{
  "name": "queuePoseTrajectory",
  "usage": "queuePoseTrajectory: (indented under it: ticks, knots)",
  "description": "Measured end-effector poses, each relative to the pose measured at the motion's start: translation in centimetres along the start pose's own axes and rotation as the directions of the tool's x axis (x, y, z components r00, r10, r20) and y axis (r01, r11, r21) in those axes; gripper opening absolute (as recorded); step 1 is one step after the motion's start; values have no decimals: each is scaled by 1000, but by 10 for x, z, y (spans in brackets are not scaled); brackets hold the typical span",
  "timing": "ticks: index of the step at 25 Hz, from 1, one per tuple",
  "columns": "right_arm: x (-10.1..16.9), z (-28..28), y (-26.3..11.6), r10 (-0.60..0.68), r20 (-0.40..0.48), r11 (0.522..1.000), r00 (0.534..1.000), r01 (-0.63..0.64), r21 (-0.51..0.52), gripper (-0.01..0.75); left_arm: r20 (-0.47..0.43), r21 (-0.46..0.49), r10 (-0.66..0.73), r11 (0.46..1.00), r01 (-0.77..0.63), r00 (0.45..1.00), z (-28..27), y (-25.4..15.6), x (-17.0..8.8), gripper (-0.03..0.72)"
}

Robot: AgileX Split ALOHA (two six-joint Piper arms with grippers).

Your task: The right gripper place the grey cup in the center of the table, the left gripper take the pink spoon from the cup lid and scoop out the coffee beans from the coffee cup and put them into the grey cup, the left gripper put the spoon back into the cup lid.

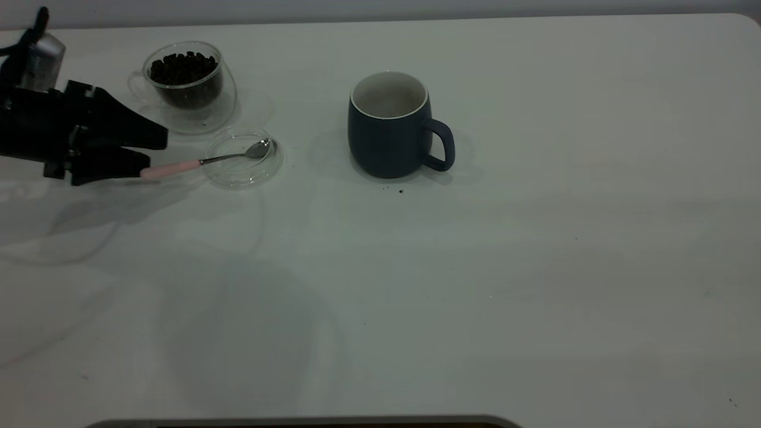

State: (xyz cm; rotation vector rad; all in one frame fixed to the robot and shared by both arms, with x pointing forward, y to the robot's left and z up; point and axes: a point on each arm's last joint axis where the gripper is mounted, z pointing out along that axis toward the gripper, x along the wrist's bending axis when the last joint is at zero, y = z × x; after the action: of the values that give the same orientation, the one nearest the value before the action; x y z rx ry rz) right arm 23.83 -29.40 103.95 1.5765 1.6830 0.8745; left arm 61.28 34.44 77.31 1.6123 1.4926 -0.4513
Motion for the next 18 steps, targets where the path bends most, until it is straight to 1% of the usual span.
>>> queuePoseTrajectory:
  ticks: [2,4,8,11,13,16,18]
  knots:
    - [0,0,0,0,0,1000,1000,0,0,591,-23,22,67,998,-66,998,-15,6,-6,676]
    - [0,0,0,0,0,1000,1000,0,0,591,-53,40,142,989,-140,989,-34,15,-18,676]
    - [0,0,0,0,0,1000,1000,0,0,591,-156,56,260,966,-254,953,-75,40,-62,669]
    - [0,0,0,0,0,1000,1000,0,0,591,-243,53,324,946,-321,914,-99,56,-109,663]
    - [0,0,0,0,0,1000,1000,0,0,591,-283,63,370,928,-368,885,-108,62,-147,657]
    - [0,0,0,0,0,1000,1000,0,0,591,-333,87,412,909,-408,848,-117,62,-200,650]
    - [0,0,0,0,0,1000,1000,0,0,591,-371,95,410,909,-405,833,-125,57,-231,645]
